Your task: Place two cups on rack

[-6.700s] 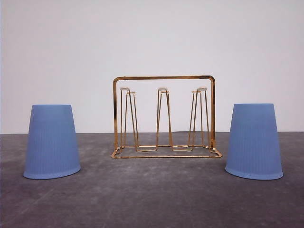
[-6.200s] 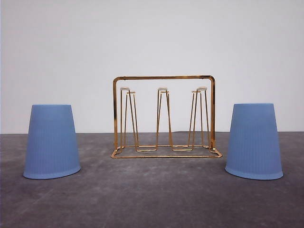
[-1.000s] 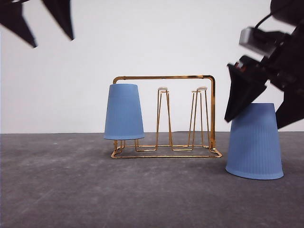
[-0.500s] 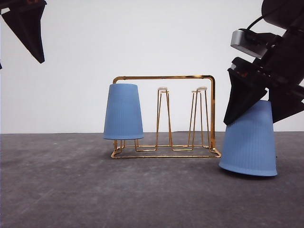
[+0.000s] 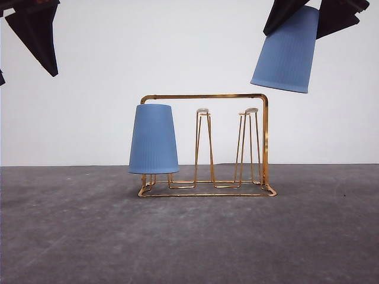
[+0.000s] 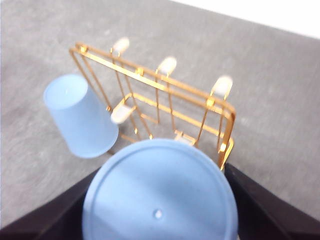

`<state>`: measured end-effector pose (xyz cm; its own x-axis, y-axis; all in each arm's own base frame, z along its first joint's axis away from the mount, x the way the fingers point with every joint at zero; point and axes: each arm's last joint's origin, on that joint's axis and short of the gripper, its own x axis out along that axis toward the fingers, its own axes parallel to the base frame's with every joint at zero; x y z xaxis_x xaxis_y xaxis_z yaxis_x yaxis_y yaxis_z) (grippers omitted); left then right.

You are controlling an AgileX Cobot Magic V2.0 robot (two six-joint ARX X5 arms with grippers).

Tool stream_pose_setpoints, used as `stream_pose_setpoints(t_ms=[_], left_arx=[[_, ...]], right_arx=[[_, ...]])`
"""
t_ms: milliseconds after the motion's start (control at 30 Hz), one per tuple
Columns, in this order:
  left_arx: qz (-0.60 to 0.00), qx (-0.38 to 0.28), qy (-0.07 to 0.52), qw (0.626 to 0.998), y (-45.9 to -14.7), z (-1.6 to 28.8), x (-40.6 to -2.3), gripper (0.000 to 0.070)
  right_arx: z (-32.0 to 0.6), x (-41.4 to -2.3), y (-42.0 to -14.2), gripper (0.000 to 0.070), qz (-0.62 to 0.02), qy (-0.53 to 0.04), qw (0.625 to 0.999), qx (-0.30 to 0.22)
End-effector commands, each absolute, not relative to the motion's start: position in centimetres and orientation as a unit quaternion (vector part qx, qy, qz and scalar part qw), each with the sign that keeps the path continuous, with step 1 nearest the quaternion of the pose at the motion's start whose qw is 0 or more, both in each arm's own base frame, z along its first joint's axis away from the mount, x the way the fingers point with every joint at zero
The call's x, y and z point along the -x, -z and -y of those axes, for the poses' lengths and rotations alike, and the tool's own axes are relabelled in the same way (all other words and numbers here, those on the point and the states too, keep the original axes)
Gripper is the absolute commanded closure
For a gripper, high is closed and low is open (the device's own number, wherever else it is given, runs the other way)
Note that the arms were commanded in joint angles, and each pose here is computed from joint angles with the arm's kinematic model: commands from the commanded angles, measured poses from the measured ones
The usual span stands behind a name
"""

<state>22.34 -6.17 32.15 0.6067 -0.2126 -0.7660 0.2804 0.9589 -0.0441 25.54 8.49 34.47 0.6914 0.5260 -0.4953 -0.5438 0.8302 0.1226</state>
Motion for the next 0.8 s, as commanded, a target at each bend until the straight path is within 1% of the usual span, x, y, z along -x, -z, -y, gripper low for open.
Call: stream_pose_setpoints(t_ms=[0,133,233,500,533,567,667,767], left_arx=[[-0.414,-0.039,0.137,0.899,-32.5,6.2,-22.5,0.0108],[-0.408,-0.037,0.137,0.902,-32.6,6.3,-22.6,0.0108],[-0.402,-0.035,0.137,0.905,-32.7,6.3,-22.7,0.0108],[-0.401,-0.035,0.137,0.905,-32.7,6.3,-22.7,0.0108],[-0.401,-0.035,0.137,0.905,-32.7,6.3,-22.7,0.0108],[-0.401,-0.036,0.137,0.905,-32.7,6.3,-22.7,0.0108],[-0.401,-0.036,0.137,0.905,-32.7,6.3,-22.7,0.0108],[-0.399,-0.035,0.135,0.906,-32.7,6.2,-22.8,0.0108]], right_arx=[[-8.8,-26.2,-34.6,0.0382,-0.249,-0.296,0.922,0.023],[-9.3,-27.6,-33.8,0.0382,-0.245,-0.296,0.923,0.024],[-9.7,-28.9,-32.7,0.0382,-0.252,-0.296,0.921,0.023],[-10.9,-33.0,-27.8,0.0375,-0.291,-0.293,0.91,0.023],[-11.0,-33.4,-27.2,0.0361,-0.295,-0.293,0.909,0.023],[-11.1,-33.7,-26.7,0.0329,-0.299,-0.293,0.908,0.022],[-11.3,-34.3,-25.6,0.0205,-0.311,-0.293,0.904,0.02],[-11.4,-34.5,-25.1,0.0137,-0.317,-0.293,0.902,0.02]])
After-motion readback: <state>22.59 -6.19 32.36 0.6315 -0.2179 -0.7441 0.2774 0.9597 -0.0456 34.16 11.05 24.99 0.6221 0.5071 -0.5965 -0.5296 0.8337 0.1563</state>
